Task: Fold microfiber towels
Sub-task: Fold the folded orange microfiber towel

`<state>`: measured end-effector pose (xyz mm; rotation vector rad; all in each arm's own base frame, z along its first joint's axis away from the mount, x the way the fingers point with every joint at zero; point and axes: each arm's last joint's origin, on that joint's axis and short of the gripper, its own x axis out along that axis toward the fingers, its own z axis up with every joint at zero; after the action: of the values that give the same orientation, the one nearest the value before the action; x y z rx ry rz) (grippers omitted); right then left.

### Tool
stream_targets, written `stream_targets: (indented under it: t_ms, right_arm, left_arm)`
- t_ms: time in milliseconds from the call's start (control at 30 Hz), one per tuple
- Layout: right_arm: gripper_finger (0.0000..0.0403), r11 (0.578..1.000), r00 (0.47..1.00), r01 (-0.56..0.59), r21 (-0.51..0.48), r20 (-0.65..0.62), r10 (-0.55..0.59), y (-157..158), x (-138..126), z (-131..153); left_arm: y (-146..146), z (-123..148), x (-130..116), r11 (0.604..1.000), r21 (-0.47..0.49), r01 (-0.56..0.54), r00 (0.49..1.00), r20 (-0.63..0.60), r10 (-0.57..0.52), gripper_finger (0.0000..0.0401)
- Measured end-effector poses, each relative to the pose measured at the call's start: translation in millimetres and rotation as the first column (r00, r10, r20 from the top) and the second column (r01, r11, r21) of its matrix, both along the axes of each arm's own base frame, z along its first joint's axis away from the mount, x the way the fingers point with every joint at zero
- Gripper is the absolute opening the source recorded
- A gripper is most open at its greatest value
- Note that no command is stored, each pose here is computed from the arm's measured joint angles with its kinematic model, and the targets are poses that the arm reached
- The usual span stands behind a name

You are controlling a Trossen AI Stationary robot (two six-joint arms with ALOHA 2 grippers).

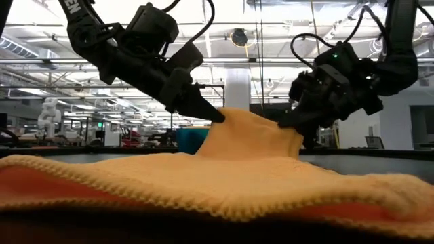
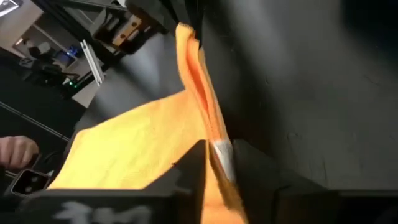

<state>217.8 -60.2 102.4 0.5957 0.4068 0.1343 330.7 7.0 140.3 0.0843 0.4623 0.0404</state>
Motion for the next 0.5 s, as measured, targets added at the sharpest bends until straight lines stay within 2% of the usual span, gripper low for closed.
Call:
stream_targets:
  t_ms: [133,200,267,500]
  right_arm:
    - [0.0015,1.0,1.0,-0.005,-0.014,-0.005,0.005,0.7,-3.9,-1.2]
    - [0.0007,1.0,1.0,-0.006,-0.013,-0.015,0.005,0.9,-4.5,-2.2]
    - [0.0019,1.0,0.999,-0.01,-0.007,-0.032,0.009,1.4,-5.2,-3.8]
    - [0.0099,0.999,0.998,-0.048,0.024,-0.039,0.049,2.9,-5.9,-4.6]
  left_arm:
    - [1.2,0.3,0.1,1.0,-0.001,-0.014,1.0,0.004,0.014,0.0001]
    - [2.8,0.7,0.3,1.0,0.0,-0.019,1.0,0.008,0.019,0.0001]
    - [4.0,0.9,0.3,1.0,-0.001,-0.023,1.0,0.011,0.023,0.0001]
    - [6.2,1.0,0.3,1.0,-0.005,-0.029,1.0,0.012,0.029,0.0001]
